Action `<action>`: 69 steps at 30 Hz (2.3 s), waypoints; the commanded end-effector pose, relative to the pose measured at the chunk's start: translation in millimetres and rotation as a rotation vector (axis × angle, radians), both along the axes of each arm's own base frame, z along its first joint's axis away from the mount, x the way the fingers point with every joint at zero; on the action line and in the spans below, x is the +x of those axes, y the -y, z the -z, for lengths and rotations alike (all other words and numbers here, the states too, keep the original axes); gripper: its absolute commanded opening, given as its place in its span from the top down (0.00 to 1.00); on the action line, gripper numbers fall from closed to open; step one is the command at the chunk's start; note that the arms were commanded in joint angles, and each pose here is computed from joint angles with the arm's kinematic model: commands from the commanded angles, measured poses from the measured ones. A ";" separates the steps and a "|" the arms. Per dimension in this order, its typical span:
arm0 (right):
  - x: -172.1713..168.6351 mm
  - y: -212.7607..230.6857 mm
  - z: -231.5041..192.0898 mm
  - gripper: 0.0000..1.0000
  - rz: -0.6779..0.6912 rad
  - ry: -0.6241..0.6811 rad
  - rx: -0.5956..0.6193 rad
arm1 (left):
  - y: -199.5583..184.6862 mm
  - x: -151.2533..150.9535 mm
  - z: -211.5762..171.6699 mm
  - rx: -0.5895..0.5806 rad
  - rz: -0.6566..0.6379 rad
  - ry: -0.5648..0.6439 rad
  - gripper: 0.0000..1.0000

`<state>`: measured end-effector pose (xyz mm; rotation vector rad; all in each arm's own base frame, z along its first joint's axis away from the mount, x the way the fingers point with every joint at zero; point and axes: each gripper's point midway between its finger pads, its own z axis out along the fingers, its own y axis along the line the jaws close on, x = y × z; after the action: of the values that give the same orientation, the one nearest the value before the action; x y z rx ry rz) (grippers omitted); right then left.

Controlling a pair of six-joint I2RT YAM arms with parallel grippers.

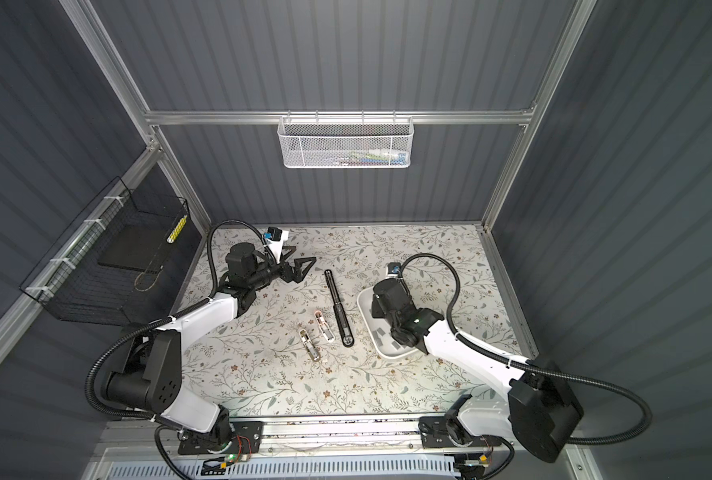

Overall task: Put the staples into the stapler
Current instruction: 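Lift the right gripper from the pink stapler and move over the white tray, then lower the right gripper into the tray onto a grey staple strip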

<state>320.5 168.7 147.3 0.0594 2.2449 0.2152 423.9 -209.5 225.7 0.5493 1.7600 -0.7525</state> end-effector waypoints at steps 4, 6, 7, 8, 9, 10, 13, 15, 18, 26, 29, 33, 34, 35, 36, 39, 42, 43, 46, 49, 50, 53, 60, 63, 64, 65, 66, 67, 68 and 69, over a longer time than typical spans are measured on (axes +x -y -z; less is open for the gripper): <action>-18.4 17.6 50.5 0.74 0.038 -0.223 0.039 | -2.5 7.7 -1.4 0.028 -0.016 0.016 0.01; -15.9 16.2 58.3 0.74 0.016 -0.261 0.010 | -2.9 8.2 -0.9 0.028 -0.018 0.015 0.01; -14.1 15.6 62.2 0.72 0.002 -0.275 -0.008 | -2.5 8.2 0.0 0.029 -0.017 0.012 0.00; -12.0 15.4 65.2 0.72 -0.010 -0.289 -0.023 | -2.7 7.9 0.3 0.029 -0.018 0.010 0.01; -9.3 14.6 67.4 0.71 -0.023 -0.302 -0.035 | -3.0 8.0 -0.1 0.031 -0.020 0.012 0.01; -6.0 13.1 70.0 0.69 -0.044 -0.311 -0.042 | -3.3 8.0 -0.8 0.031 -0.021 0.014 0.00; 0.9 7.5 80.0 0.68 -0.101 -0.354 -0.052 | -3.1 7.3 -2.2 0.029 -0.019 0.017 0.00; 4.0 5.6 85.2 0.68 -0.128 -0.378 -0.073 | -3.4 6.3 -3.5 0.029 -0.019 0.017 0.01; 7.7 4.2 91.1 0.64 -0.152 -0.402 -0.102 | -5.7 4.7 -5.6 0.035 -0.030 0.029 0.01; 10.3 0.9 105.7 0.62 -0.187 -0.469 -0.140 | -7.2 4.1 -6.1 0.039 -0.036 0.029 0.00; 8.5 1.4 111.6 0.62 -0.193 -0.484 -0.150 | -6.9 4.2 -4.3 0.041 -0.036 0.022 0.00; 0.2 6.7 119.6 0.62 -0.193 -0.527 -0.174 | -7.0 7.0 -1.6 0.046 -0.040 0.019 0.01; -1.0 7.0 121.8 0.62 -0.196 -0.530 -0.177 | -6.9 8.0 -0.3 0.050 -0.040 0.014 0.00; -0.8 7.5 123.4 0.62 -0.195 -0.531 -0.178 | -7.0 8.6 0.7 0.052 -0.042 0.010 0.01; -0.8 7.5 124.9 0.62 -0.195 -0.534 -0.182 | -7.5 9.5 1.1 0.056 -0.046 0.008 0.00; 1.1 6.9 127.9 0.63 -0.192 -0.545 -0.188 | -8.6 10.6 2.1 0.062 -0.053 0.011 0.00; 1.8 7.4 129.6 0.64 -0.193 -0.550 -0.199 | -9.7 12.0 5.2 0.070 -0.061 0.005 0.01; 2.3 8.5 129.4 0.64 -0.192 -0.549 -0.207 | -10.2 12.7 5.8 0.072 -0.064 0.003 0.01; 2.1 10.0 127.7 0.64 -0.190 -0.550 -0.217 | -10.5 13.8 6.3 0.077 -0.068 0.004 0.00; 1.7 12.1 128.5 0.63 -0.184 -0.545 -0.225 | -10.1 14.5 7.6 0.078 -0.066 -0.001 0.01; 1.8 13.0 129.4 0.63 -0.179 -0.546 -0.230 | -10.2 14.9 8.5 0.079 -0.068 -0.003 0.01; 0.1 17.3 132.2 0.65 -0.165 -0.564 -0.251 | -10.1 14.8 8.0 0.080 -0.066 -0.001 0.01; -4.0 17.9 132.3 0.72 -0.164 -0.562 -0.237 | -11.3 13.7 6.2 0.081 -0.072 0.004 0.01; -4.2 17.7 132.1 0.74 -0.162 -0.558 -0.231 | -11.4 13.4 7.2 0.082 -0.072 -0.002 0.01; -4.6 17.7 132.3 0.75 -0.162 -0.560 -0.230 | -11.6 13.7 6.8 0.083 -0.073 0.000 0.00; -4.7 17.7 132.1 0.75 -0.160 -0.560 -0.229 | -11.7 13.7 7.1 0.083 -0.072 0.000 0.01; -5.2 17.3 132.3 0.75 -0.161 -0.562 -0.228 | -11.7 13.8 6.7 0.083 -0.073 0.001 0.00; -5.5 16.1 132.2 0.74 -0.163 -0.562 -0.224 | -11.8 14.2 7.1 0.083 -0.074 -0.001 0.01; -5.7 16.0 132.6 0.73 -0.164 -0.564 -0.222 | -11.3 14.4 7.6 0.084 -0.072 -0.003 0.01; -6.1 16.3 133.0 0.72 -0.162 -0.564 -0.226 | -11.8 14.6 7.4 0.085 -0.074 -0.002 0.01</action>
<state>323.1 156.7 18.8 -0.2123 2.7965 0.0464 432.5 -198.6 208.6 0.5219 1.8331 -0.6539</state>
